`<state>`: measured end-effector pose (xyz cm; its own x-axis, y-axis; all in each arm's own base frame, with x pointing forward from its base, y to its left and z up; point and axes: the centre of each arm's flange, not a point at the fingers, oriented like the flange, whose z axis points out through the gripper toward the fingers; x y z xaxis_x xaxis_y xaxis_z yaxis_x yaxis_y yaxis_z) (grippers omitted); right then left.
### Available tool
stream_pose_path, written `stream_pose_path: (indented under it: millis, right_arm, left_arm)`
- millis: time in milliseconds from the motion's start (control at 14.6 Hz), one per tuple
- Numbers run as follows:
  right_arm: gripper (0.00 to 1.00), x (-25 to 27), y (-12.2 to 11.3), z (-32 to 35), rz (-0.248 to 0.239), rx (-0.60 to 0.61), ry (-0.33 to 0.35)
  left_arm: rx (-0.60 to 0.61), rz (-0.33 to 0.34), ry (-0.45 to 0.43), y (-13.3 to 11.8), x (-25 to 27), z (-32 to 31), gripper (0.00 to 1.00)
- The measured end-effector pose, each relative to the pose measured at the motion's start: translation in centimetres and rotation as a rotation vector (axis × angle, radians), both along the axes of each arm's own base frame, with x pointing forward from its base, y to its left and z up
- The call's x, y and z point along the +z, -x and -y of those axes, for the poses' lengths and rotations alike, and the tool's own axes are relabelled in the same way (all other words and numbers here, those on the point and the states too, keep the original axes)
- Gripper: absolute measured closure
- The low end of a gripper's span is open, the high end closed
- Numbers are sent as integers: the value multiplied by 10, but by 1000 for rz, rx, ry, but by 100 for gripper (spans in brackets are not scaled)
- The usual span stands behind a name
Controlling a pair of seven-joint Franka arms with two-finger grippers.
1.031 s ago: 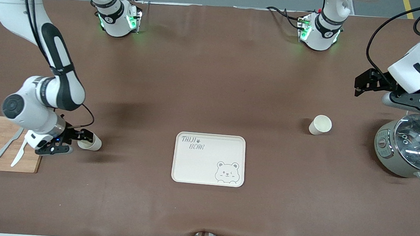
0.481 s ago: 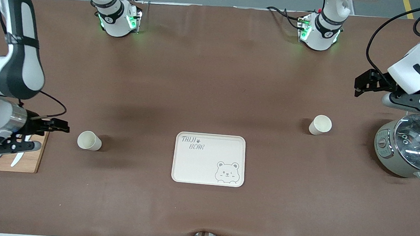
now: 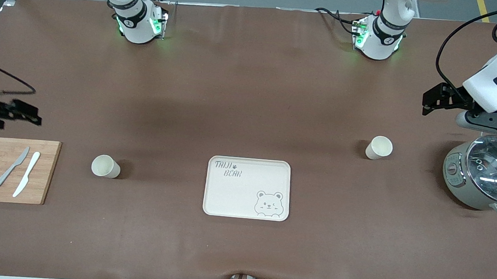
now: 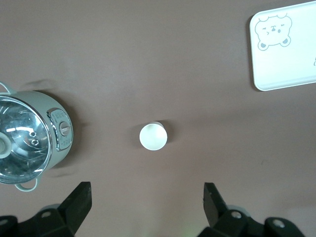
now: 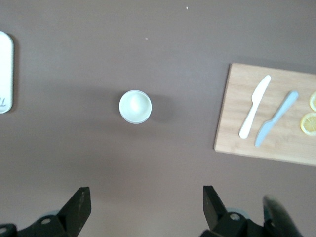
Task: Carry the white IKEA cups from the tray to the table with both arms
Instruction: 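Raise the right gripper up away from the placed cup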
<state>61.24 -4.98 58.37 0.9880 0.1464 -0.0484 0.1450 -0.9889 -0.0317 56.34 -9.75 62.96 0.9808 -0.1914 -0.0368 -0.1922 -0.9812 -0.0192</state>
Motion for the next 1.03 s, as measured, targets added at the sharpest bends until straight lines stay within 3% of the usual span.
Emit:
stream_pose_path:
  millis: [275, 550, 1031]
  right_arm:
    - [0, 42, 31, 10, -3, -52, 1]
    - [0, 36, 27, 8, -11, -122, 5]
    - [0, 34, 27, 13, -18, -133, 7]
  left_arm:
    - [0, 0, 0, 0, 0, 0, 0]
    - [0, 0, 0, 0, 0, 0, 0]
    - [0, -5, -1, -1, -3, 0, 0]
